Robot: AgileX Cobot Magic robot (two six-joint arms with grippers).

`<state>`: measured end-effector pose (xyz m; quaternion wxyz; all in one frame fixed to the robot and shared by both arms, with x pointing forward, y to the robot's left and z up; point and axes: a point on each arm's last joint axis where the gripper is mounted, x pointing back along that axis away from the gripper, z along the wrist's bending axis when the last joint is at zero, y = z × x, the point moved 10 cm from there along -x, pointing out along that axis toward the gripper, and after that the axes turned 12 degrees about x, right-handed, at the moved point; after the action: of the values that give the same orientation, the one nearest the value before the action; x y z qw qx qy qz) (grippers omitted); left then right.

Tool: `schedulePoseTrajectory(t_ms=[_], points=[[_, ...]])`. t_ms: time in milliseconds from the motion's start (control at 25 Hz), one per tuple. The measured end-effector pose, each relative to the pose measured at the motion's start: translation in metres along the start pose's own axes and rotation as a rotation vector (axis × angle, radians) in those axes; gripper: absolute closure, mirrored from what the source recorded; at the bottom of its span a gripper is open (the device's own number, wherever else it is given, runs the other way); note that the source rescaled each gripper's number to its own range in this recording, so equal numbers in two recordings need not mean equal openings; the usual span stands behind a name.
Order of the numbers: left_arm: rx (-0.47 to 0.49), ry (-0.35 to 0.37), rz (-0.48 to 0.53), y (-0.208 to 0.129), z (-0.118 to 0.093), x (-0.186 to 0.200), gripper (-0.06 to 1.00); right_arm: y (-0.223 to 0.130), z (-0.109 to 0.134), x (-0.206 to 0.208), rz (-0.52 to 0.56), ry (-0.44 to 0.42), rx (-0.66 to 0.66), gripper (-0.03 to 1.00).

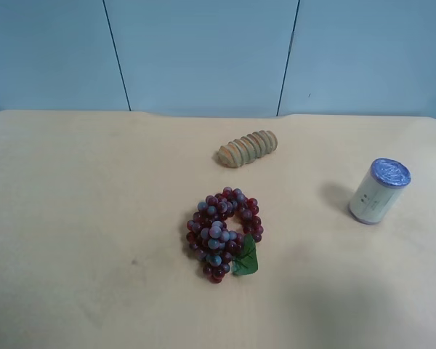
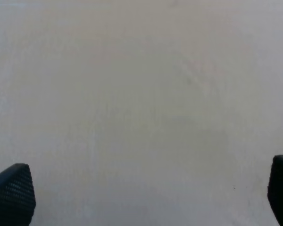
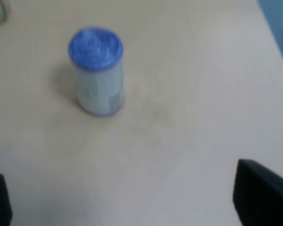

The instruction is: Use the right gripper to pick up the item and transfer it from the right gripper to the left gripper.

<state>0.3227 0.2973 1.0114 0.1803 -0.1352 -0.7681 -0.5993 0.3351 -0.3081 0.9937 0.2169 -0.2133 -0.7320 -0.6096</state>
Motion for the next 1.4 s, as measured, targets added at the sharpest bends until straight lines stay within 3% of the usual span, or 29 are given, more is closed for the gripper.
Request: schedulePoseTrajectory(t_ms=[400,720,1040,1400], points=[[0.0,0.0,0.0,0.0,0.0,0.0,-0.06,0.06,-0.01,-0.038,0.207,0.016,-0.044,0.07],[0.0,0.0,0.0,0.0,0.0,0.0,-0.06,0.095,-0.013,-0.103,0.426,0.024,-0.102,0.07],[0.0,0.0,0.0,0.0,0.0,0.0,-0.06,0.09,-0.003,-0.155,0.58,0.073,-0.105,0.07],[0.0,0.0,0.0,0.0,0.0,0.0,-0.06,0.064,-0.012,-0.185,0.707,0.087,-0.117,0.07]])
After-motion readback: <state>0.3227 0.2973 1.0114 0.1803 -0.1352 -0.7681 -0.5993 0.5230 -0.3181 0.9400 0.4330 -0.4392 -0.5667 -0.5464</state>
